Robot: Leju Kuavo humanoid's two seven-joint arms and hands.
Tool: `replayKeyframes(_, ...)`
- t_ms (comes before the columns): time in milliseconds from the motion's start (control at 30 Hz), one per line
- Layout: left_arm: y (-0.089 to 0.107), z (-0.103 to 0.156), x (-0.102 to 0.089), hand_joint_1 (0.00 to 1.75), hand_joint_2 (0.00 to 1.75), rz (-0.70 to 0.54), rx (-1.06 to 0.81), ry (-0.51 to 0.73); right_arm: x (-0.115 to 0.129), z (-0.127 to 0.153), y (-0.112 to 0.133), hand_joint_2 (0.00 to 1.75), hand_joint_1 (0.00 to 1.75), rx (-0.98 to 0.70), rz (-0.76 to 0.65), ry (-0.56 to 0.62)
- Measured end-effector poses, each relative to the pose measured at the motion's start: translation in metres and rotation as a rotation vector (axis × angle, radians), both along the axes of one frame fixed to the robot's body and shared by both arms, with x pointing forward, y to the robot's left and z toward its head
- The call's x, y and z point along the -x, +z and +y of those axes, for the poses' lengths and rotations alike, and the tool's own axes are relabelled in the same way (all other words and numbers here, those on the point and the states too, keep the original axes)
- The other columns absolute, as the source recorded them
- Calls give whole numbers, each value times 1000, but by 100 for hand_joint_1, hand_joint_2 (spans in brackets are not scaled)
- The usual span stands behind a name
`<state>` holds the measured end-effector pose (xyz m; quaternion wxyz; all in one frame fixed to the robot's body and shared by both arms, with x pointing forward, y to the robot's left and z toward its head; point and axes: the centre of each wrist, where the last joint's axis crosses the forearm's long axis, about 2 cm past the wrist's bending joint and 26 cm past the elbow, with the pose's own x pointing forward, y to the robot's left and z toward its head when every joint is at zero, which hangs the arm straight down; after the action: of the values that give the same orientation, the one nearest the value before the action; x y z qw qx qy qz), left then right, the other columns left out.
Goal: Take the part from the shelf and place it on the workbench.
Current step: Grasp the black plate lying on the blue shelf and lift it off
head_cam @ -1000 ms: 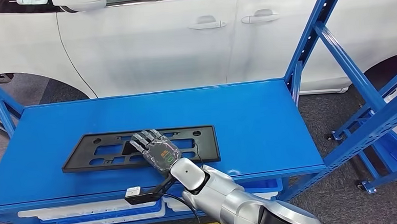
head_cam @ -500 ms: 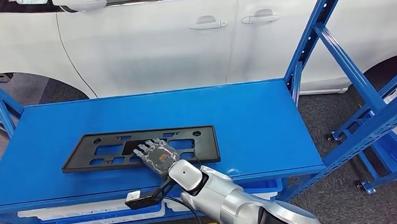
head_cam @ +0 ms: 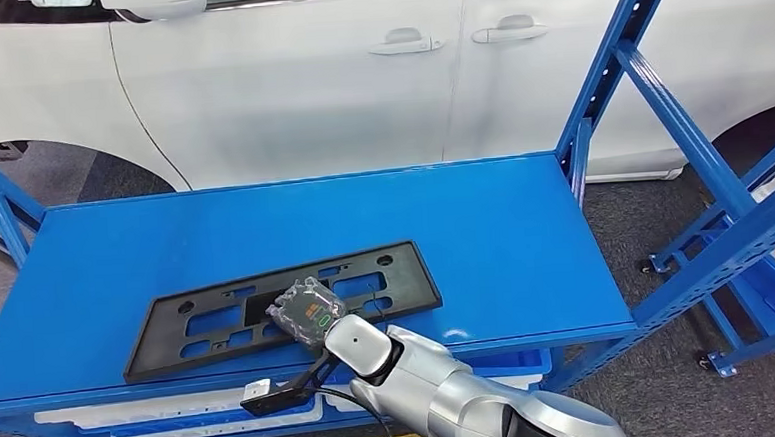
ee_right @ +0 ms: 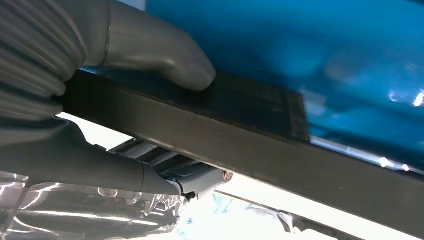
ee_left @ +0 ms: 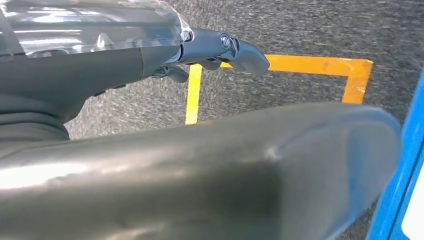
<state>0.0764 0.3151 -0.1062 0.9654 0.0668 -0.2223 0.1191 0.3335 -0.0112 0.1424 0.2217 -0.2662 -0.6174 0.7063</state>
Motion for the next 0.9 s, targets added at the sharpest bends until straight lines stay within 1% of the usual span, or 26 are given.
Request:
replayKeyframes(133,0,-1,-1,0,175,-41,-13,-21,1,1,0,175,145,-2,1,4)
replayKeyframes(300,0,-1,0,0,175,-65,-29,-18,1,1,0,175,143,1,-1,5)
replayKeyframes(633,1,-1,-3,0,175,-35,-50,3,-5,1,7,175,143,-14,-21,-9)
replayKeyframes(800,1,-1,-6,0,175,-49,-47,10,-7,1,10,175,143,-54,-30,-17)
replayKeyframes(900,1,-2,-8,0,175,-84,-46,13,-12,0,18,175,143,-124,-33,-11)
